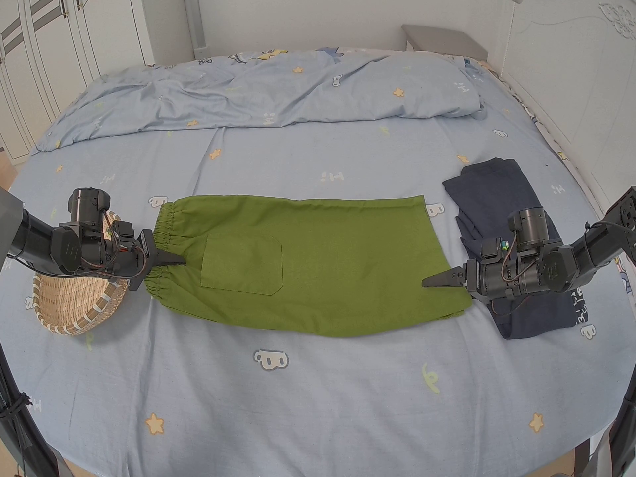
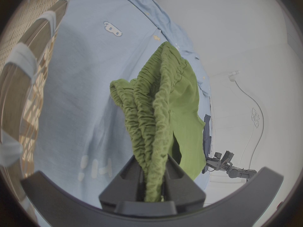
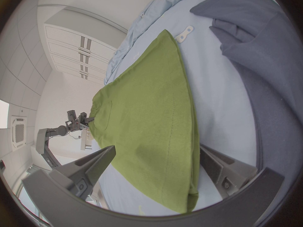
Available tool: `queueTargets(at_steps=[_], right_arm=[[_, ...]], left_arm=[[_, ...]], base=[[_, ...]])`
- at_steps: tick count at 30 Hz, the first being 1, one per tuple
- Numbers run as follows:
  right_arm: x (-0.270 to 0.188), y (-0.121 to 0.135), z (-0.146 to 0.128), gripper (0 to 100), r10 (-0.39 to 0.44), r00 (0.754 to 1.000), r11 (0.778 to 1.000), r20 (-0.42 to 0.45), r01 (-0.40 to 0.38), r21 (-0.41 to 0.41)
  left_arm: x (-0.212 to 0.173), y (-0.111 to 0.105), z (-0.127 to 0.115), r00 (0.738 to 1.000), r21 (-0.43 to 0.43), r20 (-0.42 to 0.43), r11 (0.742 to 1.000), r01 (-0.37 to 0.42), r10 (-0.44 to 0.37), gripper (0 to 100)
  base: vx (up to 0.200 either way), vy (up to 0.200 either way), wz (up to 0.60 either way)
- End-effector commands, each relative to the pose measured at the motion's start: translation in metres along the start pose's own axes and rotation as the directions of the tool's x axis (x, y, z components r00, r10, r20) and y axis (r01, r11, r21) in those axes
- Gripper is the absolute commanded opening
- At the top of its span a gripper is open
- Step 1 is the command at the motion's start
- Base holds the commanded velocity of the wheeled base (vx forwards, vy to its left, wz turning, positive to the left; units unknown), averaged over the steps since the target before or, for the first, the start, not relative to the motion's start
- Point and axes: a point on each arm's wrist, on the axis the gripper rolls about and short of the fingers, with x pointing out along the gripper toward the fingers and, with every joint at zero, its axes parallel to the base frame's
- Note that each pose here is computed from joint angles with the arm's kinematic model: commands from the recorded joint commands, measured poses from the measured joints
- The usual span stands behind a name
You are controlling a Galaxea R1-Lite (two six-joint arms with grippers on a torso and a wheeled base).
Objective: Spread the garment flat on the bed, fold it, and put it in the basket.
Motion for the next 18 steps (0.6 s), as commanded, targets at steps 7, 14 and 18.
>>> queueTargets(at_steps=[7,14,18], right_arm=[[0.005,-0.011,0.006,0,0.030,0.999,0.997,-0.014,-0.029,0.069],[0.003,-0.016,0.008,0,0.061,0.998,0.994,-0.014,-0.059,0.093],[-0.002,-0.017,0.009,0,0.056,0.998,0.994,-0.004,-0.055,0.096]], left_arm=[[0.000,0.000,0.000,1.000,0.000,-0.001,1.000,0.000,0.000,0],[0.001,0.001,0.000,1.000,-0.001,-0.002,1.000,0.000,0.000,0],[0.001,0.003,0.001,1.000,-0.009,-0.004,1.000,-0.005,0.004,0]], base=[[0.000,0.000,0.00],[0.000,0.000,0.00],[0.000,0.000,0.00]])
